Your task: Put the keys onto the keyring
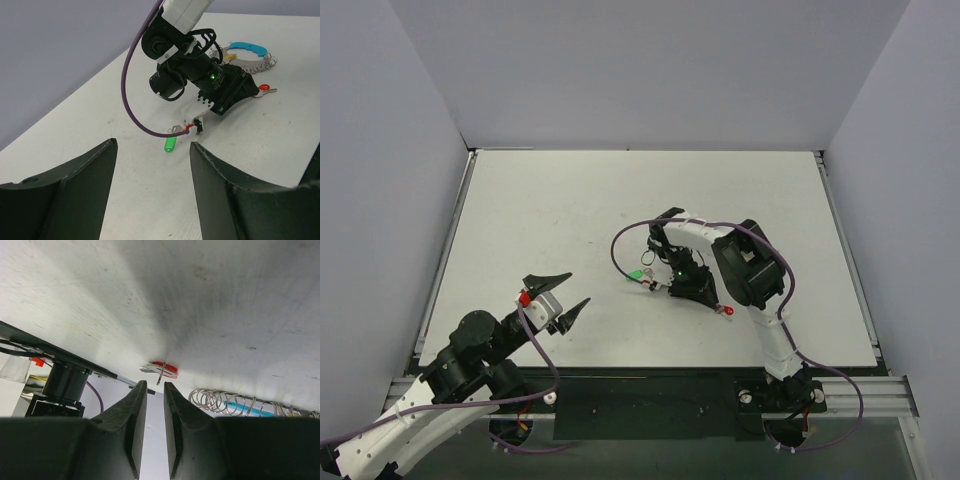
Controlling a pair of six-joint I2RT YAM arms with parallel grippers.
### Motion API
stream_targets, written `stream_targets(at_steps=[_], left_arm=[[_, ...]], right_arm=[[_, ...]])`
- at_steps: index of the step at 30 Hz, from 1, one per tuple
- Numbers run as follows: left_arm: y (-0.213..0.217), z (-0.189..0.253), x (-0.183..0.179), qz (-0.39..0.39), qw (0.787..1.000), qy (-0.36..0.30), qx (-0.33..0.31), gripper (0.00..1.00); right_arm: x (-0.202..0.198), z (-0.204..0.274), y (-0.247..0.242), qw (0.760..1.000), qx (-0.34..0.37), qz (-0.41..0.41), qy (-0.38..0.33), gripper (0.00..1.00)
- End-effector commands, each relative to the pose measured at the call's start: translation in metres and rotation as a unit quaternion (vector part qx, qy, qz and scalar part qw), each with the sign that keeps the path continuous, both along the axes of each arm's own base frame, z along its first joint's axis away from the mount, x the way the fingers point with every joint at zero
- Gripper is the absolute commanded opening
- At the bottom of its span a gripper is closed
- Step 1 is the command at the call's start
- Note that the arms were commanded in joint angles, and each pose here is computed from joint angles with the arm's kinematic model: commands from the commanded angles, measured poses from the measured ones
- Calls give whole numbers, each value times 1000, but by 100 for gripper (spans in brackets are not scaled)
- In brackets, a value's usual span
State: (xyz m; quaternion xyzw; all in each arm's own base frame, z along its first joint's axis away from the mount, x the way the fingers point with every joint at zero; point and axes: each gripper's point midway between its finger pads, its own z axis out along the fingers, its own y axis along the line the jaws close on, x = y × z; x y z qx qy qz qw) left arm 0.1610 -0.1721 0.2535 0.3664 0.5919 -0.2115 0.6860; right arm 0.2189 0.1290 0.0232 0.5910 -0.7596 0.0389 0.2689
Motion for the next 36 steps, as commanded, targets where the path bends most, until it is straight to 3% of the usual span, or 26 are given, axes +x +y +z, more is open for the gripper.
stream_targets(at_steps=[1, 7, 14, 19, 22, 28, 36], left_arm=[[0, 17, -1, -3, 999, -20, -26, 70], [0, 18, 0, -1, 999, -22, -27, 70], [2, 17, 0, 2, 999, -24, -26, 70], [2, 16, 1, 3, 999, -25, -24, 70], [2, 16, 2, 4, 999, -25, -23, 70], [1, 15, 2, 2, 999, -25, -22, 70], [0, 14, 1, -1, 999, -25, -21, 70]], right_arm=[[-3, 22, 0, 1000, 5, -10, 7, 18], [1, 46, 1, 996, 72, -46, -18, 26], [-14, 65, 4, 973, 212, -77, -41, 27], [-7, 51, 8, 926, 346, -49, -141, 30], [1, 46, 8, 887, 421, -14, -188, 46], [5, 28, 6, 864, 444, 56, -230, 49], [18, 15, -1, 872, 416, 88, -241, 43]])
